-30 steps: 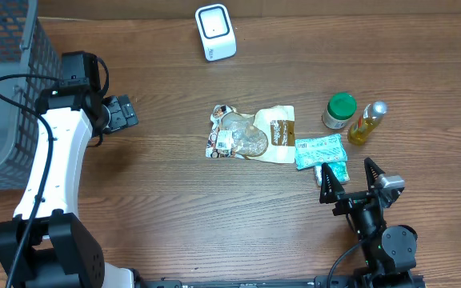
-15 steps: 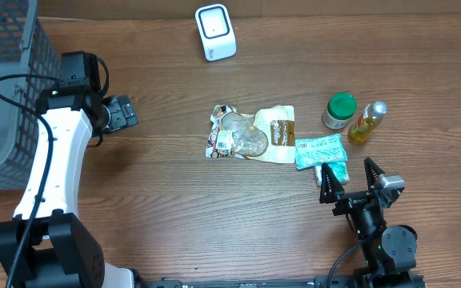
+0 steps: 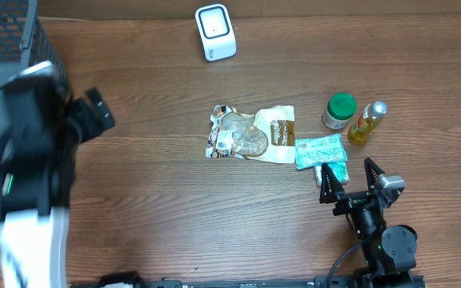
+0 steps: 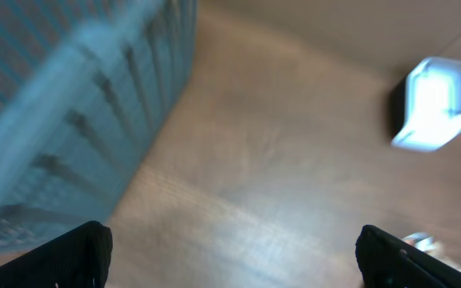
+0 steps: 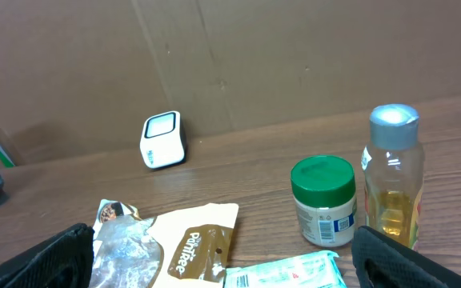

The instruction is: Scan the item barcode

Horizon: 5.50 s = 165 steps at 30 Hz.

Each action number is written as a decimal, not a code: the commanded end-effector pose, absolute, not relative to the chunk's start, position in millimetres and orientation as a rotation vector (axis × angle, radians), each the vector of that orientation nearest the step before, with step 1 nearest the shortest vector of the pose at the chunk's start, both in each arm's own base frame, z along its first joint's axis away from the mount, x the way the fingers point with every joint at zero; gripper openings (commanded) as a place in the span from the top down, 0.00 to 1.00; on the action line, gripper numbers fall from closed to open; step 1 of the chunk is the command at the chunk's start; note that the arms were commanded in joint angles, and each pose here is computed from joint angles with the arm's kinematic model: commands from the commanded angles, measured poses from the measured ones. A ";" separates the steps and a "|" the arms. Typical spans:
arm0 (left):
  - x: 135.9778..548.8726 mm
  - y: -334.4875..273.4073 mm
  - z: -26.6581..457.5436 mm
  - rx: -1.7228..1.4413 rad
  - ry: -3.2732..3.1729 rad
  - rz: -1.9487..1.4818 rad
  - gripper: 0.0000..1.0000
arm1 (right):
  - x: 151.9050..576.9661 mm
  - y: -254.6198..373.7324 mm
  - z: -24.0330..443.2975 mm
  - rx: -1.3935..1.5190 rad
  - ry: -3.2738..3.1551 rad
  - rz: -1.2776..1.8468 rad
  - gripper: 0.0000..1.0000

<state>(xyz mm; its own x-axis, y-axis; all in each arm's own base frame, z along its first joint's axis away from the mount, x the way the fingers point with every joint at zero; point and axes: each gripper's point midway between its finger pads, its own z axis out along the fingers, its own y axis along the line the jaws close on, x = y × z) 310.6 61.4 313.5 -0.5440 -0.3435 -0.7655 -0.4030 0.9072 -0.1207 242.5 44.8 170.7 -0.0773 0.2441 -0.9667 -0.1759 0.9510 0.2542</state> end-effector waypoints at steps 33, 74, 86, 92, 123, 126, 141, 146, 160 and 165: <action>259.1 36.6 305.4 -0.434 1.293 -0.277 0.00 | 242.8 42.5 169.8 0.063 1.603 0.338 0.00; 244.7 26.2 156.5 -0.020 1.647 0.153 0.00 | 242.8 42.5 169.8 0.063 1.603 0.338 0.00; 245.0 23.3 156.2 -0.024 1.647 0.124 0.00 | 242.8 42.6 169.8 0.063 1.603 0.339 0.00; 245.0 23.3 156.2 -0.024 1.647 0.124 0.00 | 242.8 42.5 169.8 0.063 1.603 0.338 0.00; 245.0 23.3 156.2 -0.024 1.647 0.124 0.01 | 242.8 42.5 169.8 0.063 1.603 0.338 0.00; 245.0 23.3 156.2 -0.024 1.647 0.124 0.00 | 242.8 42.5 169.8 0.063 1.603 0.338 0.00; 245.0 23.3 156.2 -0.024 1.647 0.124 0.00 | 242.8 42.6 169.8 0.063 1.603 0.339 0.00; 245.0 23.3 156.2 -0.024 1.647 0.124 0.00 | 242.8 42.6 169.8 0.063 1.603 0.339 0.00; 245.0 23.3 156.2 -0.024 1.647 0.124 0.00 | 242.8 42.6 169.8 0.063 1.603 0.339 0.00; 245.0 23.3 156.2 -0.024 1.647 0.124 0.00 | 242.8 42.6 169.8 0.063 1.603 0.339 0.00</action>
